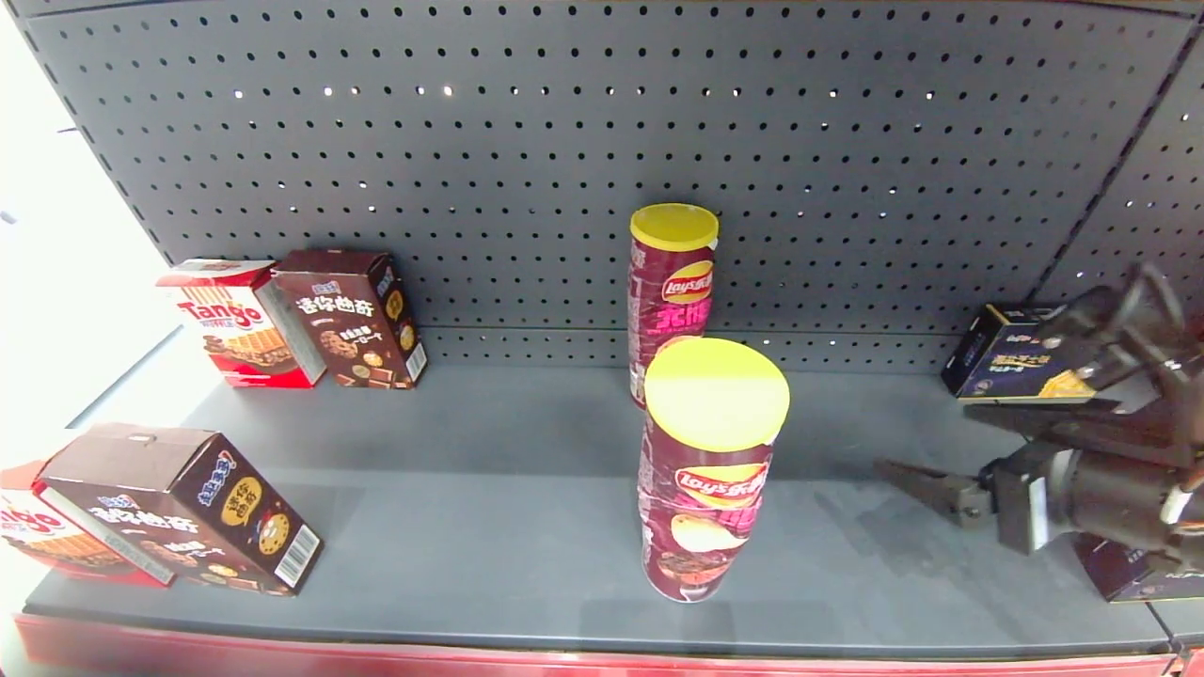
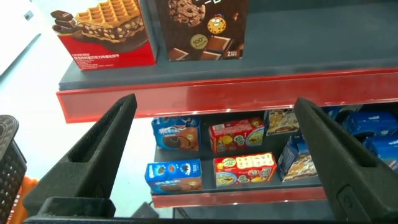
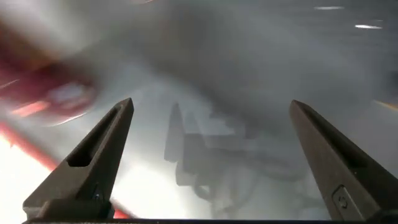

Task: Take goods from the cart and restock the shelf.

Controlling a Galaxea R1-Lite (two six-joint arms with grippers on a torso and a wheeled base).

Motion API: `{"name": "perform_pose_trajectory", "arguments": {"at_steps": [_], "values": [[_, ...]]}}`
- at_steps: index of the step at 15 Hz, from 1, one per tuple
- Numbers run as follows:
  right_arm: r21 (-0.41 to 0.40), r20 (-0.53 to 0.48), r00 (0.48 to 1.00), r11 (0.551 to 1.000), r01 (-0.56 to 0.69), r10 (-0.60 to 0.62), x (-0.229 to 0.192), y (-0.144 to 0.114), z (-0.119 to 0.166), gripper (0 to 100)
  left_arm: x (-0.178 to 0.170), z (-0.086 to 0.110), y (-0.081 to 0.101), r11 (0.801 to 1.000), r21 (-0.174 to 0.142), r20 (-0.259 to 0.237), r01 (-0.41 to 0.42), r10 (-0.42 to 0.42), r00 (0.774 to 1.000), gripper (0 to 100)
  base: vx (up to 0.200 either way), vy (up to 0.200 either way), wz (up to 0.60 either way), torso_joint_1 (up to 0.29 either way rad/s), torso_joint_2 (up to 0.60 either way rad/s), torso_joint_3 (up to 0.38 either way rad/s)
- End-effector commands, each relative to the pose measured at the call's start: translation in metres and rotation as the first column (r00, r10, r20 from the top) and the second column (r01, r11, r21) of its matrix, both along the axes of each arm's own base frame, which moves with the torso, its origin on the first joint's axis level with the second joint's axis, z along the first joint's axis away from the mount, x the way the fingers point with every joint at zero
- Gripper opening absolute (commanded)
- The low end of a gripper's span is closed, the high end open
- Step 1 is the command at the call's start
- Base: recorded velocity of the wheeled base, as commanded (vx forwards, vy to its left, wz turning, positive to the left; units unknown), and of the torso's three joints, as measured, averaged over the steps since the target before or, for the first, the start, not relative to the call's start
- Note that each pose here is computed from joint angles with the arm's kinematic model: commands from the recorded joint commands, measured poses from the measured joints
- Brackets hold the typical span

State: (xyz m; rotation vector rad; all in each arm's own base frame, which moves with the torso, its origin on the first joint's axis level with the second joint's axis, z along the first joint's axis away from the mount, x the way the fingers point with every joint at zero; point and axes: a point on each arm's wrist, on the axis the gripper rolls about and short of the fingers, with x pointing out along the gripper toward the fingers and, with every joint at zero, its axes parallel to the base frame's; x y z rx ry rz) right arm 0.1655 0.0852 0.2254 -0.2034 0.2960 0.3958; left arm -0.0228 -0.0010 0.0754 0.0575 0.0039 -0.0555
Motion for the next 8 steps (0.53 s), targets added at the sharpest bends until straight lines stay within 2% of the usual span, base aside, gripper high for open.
{"name": "perform_pose_trajectory", "arguments": {"at_steps": [1,3,5,8], "values": [[0.083,0.151,0.970,0.980,0.182,-0.193,-0.039,-0.049,0.021,100,0.000,0.000,0.000,1.000,0.001,-0.002,0.000,0.000,1.000,100,0.000,0.000,0.00,0.000,0.00,0.000],[0.109,0.193,0.938,0.956,0.272,-0.289,-0.073,-0.069,0.008,100,0.000,0.000,0.000,1.000,0.002,-0.002,0.000,0.000,1.000,100,0.000,0.000,0.00,0.000,0.00,0.000],[0.120,0.195,0.935,0.953,0.277,-0.296,-0.090,-0.073,-0.007,100,0.000,0.000,0.000,1.000,0.002,-0.002,0.001,-0.001,1.000,100,0.000,0.000,0.00,0.000,0.00,0.000],[0.111,0.200,0.947,0.966,0.233,-0.251,-0.089,-0.070,-0.004,100,0.000,0.000,0.000,1.000,0.002,-0.002,0.001,-0.001,1.000,100,0.000,0.000,0.00,0.000,0.00,0.000]]}}
